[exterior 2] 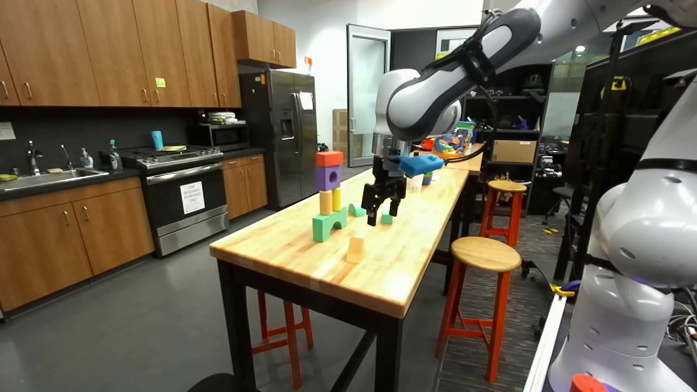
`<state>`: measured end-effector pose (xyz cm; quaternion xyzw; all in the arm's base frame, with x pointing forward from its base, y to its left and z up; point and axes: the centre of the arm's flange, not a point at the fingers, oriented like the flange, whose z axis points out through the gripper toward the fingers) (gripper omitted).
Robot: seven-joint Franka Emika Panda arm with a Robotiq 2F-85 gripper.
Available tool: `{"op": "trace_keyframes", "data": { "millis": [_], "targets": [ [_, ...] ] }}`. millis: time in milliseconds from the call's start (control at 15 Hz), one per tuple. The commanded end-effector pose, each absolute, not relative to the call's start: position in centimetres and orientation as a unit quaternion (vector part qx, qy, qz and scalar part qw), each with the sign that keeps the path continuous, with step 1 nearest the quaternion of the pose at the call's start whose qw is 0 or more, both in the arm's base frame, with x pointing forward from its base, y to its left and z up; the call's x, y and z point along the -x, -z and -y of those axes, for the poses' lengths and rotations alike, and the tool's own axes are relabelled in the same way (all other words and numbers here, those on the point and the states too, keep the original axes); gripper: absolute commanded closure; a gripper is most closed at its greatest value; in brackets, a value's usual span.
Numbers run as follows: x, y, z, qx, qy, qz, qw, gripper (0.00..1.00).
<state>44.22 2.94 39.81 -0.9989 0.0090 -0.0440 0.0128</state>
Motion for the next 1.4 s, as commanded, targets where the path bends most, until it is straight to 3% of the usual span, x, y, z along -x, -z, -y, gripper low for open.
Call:
{"op": "trace_keyframes", "data": {
  "millis": [0,667,1333],
  "targets": [
    [-46.8,-39.8,-2.2,0.996,0.051,-0.076,-0.002,0.0],
    [-49.3,-42.0,4.9,0.972,0.091,-0.209,-0.062,0.0],
    [-49.5,-41.8,5.0,0.973,0.091,-0.203,-0.058,0.0]
  ]
}}
